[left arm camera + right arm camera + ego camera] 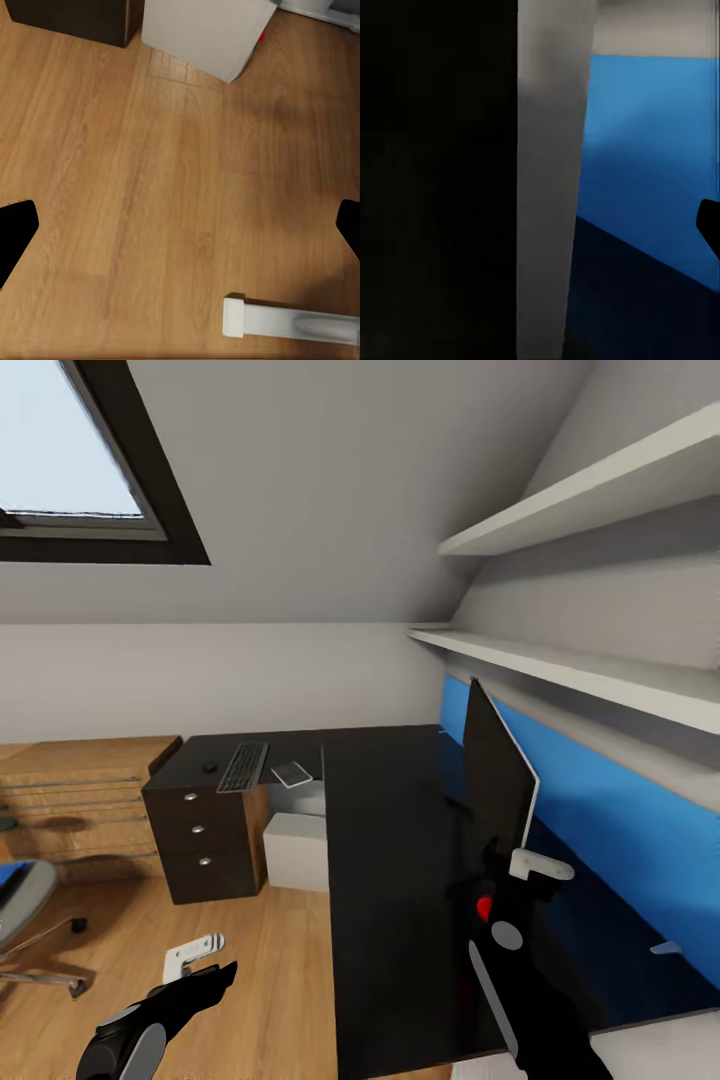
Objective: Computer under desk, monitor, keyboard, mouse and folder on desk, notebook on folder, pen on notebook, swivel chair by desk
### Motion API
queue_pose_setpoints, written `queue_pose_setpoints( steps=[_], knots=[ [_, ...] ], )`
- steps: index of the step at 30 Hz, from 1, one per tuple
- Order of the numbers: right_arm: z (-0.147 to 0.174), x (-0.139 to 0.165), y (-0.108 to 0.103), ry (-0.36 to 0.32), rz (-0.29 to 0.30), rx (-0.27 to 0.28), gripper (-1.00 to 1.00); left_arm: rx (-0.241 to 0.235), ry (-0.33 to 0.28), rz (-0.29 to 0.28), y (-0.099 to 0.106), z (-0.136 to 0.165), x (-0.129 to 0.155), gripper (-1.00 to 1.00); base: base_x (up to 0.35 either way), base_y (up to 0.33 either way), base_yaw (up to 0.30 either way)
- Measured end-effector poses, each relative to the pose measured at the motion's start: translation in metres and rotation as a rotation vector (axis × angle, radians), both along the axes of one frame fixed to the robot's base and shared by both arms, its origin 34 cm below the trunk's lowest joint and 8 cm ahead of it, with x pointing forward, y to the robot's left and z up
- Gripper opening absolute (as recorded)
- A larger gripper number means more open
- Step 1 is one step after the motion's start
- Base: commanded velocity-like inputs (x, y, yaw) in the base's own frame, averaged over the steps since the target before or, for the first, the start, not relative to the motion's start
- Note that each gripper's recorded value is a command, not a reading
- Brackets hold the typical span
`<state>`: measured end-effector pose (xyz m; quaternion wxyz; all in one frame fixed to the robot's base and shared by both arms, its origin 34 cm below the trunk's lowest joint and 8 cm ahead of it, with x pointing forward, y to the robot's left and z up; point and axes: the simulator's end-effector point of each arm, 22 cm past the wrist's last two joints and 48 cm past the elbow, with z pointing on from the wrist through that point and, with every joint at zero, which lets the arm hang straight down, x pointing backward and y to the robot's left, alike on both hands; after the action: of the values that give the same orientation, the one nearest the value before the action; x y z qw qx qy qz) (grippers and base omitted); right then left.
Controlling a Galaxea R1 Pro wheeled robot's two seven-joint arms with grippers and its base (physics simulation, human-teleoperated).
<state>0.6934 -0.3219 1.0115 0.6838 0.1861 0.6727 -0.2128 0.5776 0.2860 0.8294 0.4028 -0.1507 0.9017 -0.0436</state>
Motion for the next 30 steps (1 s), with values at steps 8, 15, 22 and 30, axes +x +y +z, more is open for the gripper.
queue_pose_setpoints(
  steps=[8, 15, 22, 30],
  knots=[
    [0.0005, -0.0001, 0.0006, -0.001, 0.001, -0.001, 1.0, 0.001, 0.0, 0.0, 0.0003, 0.0003, -0.0002, 1.0, -0.04, -0.04, 0.0],
    [0.0004, 0.0, 0.0016, -0.001, 0.002, 0.0, 1.0, 0.0, 0.0, -0.001, -0.0003, 0.0002, -0.0002, 1.0, -0.041, -0.208, 0.0],
    [0.0004, 0.0001, 0.0018, -0.001, 0.003, 0.0, 1.0, 0.0, -0.001, -0.001, 0.0, 0.0004, -0.0001, 1.0, -0.004, -0.109, 0.0],
    [0.0004, 0.0001, 0.002, -0.001, 0.004, 0.0, 1.0, -0.004, -0.002, 0.001, 0.0004, 0.0007, 0.0001, 1.0, 0.0, -0.039, 0.0]
  ],
)
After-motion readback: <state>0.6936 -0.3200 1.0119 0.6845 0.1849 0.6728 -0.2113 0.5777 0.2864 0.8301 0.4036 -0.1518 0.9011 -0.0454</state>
